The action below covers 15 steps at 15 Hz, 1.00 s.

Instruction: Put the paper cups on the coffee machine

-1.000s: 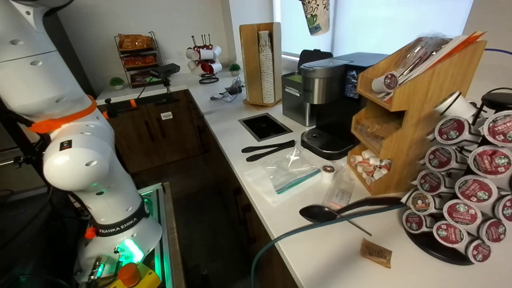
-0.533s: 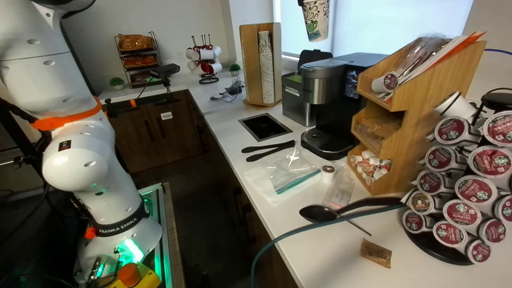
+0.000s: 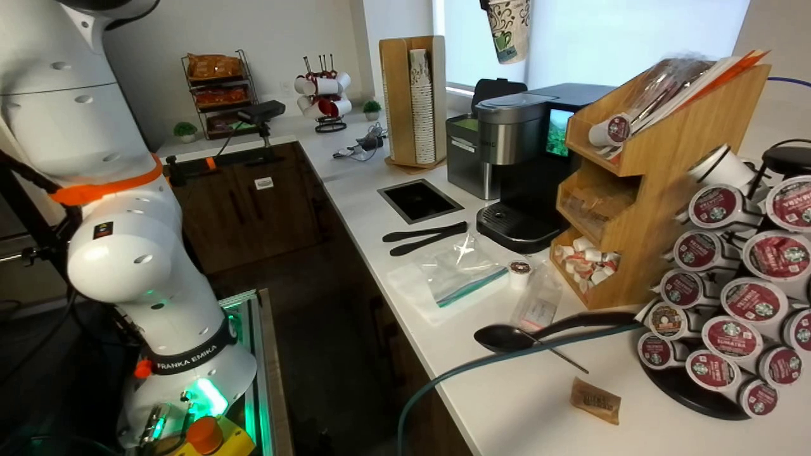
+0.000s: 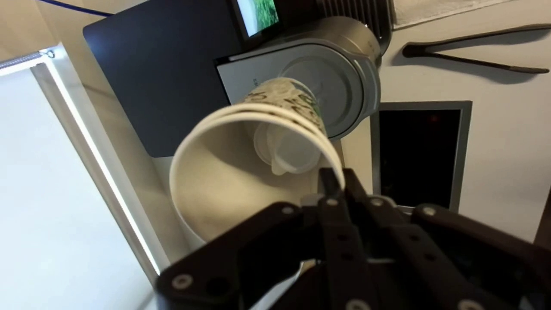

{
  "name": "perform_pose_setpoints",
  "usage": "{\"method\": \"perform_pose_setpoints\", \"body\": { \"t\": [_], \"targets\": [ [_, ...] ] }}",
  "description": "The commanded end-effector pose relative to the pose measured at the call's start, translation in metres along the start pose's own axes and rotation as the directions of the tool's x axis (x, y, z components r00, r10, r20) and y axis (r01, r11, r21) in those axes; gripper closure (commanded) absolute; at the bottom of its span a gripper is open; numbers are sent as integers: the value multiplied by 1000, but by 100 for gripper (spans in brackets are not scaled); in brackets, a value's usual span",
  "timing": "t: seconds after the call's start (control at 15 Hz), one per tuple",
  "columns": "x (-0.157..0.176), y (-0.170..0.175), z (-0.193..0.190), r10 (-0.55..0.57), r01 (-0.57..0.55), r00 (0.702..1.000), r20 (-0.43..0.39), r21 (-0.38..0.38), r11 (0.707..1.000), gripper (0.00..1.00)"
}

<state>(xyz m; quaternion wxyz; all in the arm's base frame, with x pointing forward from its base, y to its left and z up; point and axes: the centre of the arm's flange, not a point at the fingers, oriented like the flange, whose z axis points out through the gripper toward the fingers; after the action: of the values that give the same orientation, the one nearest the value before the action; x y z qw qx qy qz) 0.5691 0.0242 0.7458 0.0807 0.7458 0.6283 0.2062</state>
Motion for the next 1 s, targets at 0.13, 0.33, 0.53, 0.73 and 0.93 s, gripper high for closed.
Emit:
{"method": "perform_pose_setpoints", "body": {
  "t": [0.13, 0.33, 0.53, 0.73, 0.93],
  "targets": [
    [13, 16, 24, 7, -6, 1000, -8, 59, 998, 99],
    [13, 20, 34, 15, -16, 1000, 8, 78, 997, 99],
    [14, 21, 39, 16, -19, 1000, 23, 133, 991, 99],
    [13, 20, 38, 21, -31, 998, 56, 182, 983, 99],
    [13, 22, 37, 28, -42, 997, 76, 188, 981, 99]
  ]
}}
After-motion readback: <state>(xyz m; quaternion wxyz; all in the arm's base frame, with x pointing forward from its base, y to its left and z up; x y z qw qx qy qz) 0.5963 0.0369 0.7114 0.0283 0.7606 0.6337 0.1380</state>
